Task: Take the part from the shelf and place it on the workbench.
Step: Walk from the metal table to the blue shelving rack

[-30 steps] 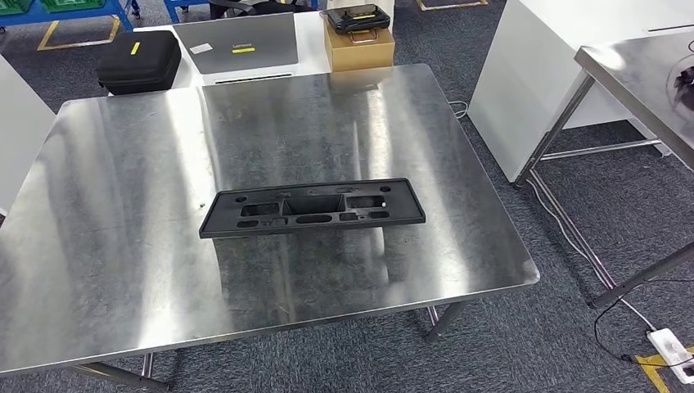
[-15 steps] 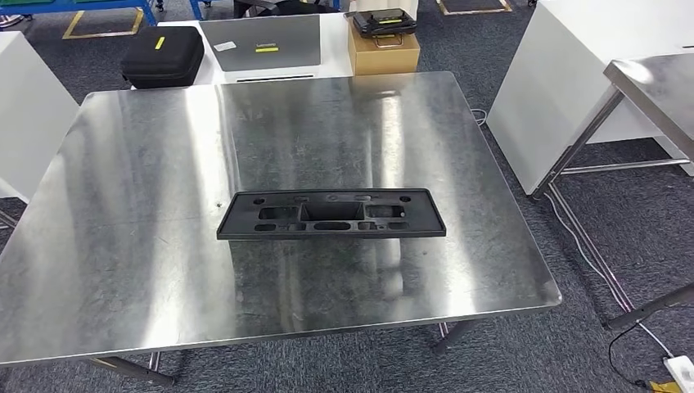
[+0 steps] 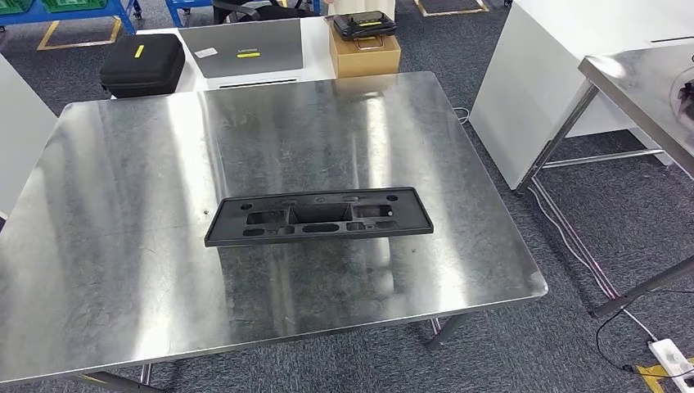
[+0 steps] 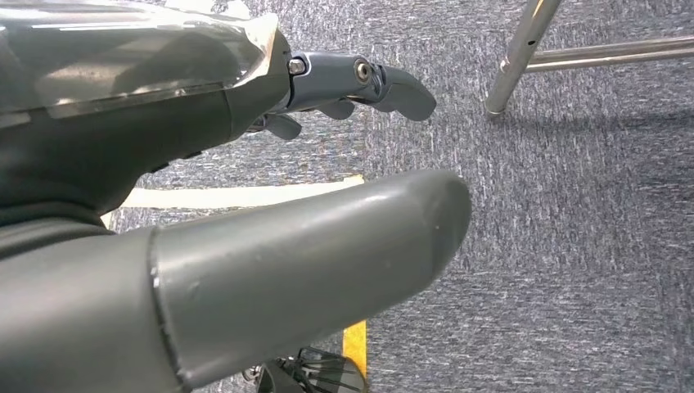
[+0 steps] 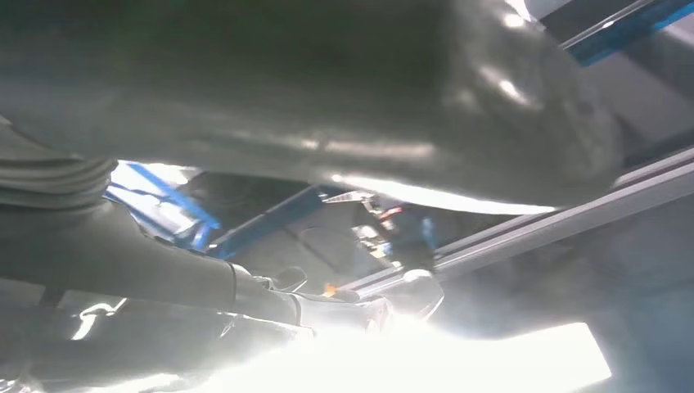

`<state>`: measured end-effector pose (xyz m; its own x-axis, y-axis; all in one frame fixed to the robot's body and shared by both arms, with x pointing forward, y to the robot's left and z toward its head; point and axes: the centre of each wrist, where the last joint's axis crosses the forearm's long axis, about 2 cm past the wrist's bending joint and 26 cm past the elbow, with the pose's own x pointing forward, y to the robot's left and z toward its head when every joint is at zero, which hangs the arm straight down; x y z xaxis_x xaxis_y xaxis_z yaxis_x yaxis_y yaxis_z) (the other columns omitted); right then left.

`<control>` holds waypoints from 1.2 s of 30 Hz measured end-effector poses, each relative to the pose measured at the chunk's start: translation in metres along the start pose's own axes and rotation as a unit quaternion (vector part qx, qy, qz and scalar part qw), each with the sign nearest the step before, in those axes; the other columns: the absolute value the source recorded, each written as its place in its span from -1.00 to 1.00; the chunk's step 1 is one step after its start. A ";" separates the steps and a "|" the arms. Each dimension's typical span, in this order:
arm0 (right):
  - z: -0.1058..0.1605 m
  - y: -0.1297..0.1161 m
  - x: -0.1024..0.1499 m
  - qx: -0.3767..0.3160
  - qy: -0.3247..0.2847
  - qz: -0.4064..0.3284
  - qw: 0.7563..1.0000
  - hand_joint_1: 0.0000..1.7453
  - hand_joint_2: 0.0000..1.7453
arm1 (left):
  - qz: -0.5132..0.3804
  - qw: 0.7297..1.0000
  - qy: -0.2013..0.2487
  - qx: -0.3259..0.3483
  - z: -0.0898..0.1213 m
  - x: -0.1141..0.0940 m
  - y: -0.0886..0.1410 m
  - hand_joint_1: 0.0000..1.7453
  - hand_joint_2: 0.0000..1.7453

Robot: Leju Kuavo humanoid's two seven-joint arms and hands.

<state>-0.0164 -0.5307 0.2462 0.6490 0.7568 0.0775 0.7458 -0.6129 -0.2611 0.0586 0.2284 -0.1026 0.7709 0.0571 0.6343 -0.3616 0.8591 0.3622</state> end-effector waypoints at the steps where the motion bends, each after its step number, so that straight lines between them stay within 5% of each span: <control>1: 0.005 -0.003 0.001 -0.003 0.010 0.002 1.000 -1.00 -1.00 | 0.000 1.000 0.000 0.000 0.000 0.000 0.000 -1.00 -1.00; 8: 0.035 -0.003 0.004 -0.039 0.099 0.019 0.994 -1.00 -1.00 | -0.002 1.000 -0.001 0.002 -0.002 0.003 0.000 -1.00 -1.00; 16: 0.050 0.008 0.010 -0.004 0.242 0.064 0.968 -1.00 -1.00 | -0.006 1.000 -0.001 0.006 -0.004 0.006 -0.001 -1.00 -1.00; 20: 0.063 0.017 0.010 0.042 0.350 0.118 0.928 -1.00 -1.00 | -0.002 1.000 0.001 0.015 -0.004 0.007 -0.001 -1.00 -1.00; 26: 0.110 0.037 0.005 0.144 0.431 0.186 0.871 -1.00 -1.00 | 0.006 0.999 0.009 0.036 -0.003 0.006 -0.001 -1.00 -1.00; 36: 0.239 0.051 0.039 0.372 0.514 0.215 0.743 -1.00 -1.00 | 0.000 0.999 0.020 0.040 -0.001 0.005 -0.002 -1.00 -1.00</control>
<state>0.0110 -0.4776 0.0056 0.8598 -0.2797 0.4271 0.3958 -0.1631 -0.9037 0.0637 0.2271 -0.1009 0.7909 0.0797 0.6068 -0.4020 0.8152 0.4169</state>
